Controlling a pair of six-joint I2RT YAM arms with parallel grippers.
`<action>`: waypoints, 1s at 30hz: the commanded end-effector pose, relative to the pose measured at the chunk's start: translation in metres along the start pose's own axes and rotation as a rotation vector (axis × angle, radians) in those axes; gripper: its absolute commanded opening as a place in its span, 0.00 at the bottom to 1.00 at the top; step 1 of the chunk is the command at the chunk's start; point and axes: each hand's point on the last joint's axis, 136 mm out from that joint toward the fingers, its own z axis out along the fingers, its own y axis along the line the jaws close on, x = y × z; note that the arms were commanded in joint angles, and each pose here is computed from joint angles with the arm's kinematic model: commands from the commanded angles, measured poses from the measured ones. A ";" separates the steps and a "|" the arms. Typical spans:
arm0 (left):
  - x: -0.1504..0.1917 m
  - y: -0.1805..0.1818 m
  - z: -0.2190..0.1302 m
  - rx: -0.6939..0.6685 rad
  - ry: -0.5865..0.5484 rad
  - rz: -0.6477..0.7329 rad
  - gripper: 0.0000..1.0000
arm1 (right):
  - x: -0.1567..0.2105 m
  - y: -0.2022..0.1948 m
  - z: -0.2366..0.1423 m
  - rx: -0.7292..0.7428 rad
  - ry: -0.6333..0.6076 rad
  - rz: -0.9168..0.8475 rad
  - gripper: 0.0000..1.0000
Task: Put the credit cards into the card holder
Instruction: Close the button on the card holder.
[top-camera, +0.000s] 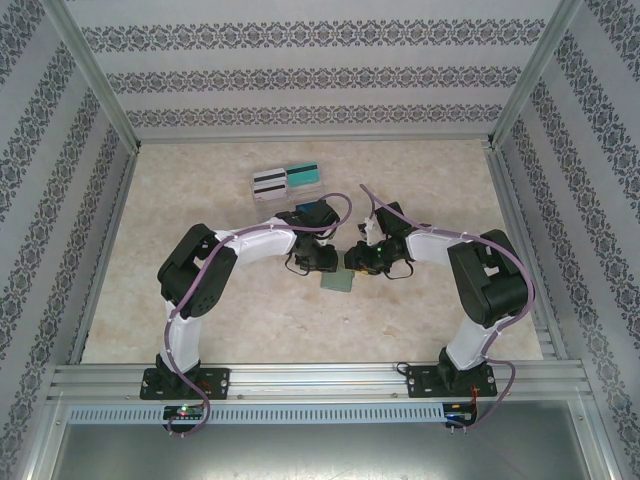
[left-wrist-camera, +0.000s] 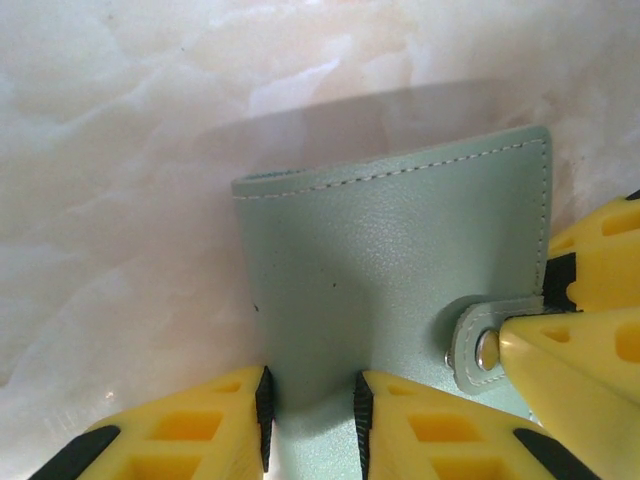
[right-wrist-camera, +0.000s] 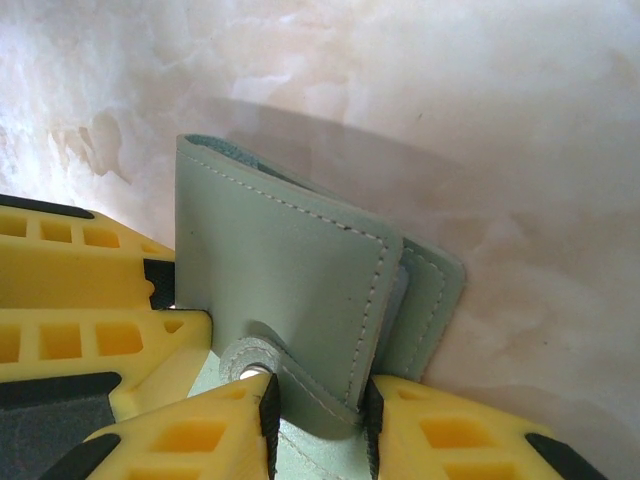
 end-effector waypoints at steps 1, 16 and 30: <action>0.004 -0.026 0.017 0.066 -0.002 0.030 0.29 | 0.028 0.013 0.014 -0.040 0.110 -0.048 0.32; 0.009 -0.024 0.025 0.089 -0.015 -0.020 0.16 | 0.033 0.017 0.022 0.042 0.170 -0.110 0.32; 0.020 -0.008 0.024 0.033 -0.010 -0.013 0.12 | 0.015 0.039 -0.022 -0.095 0.076 -0.049 0.32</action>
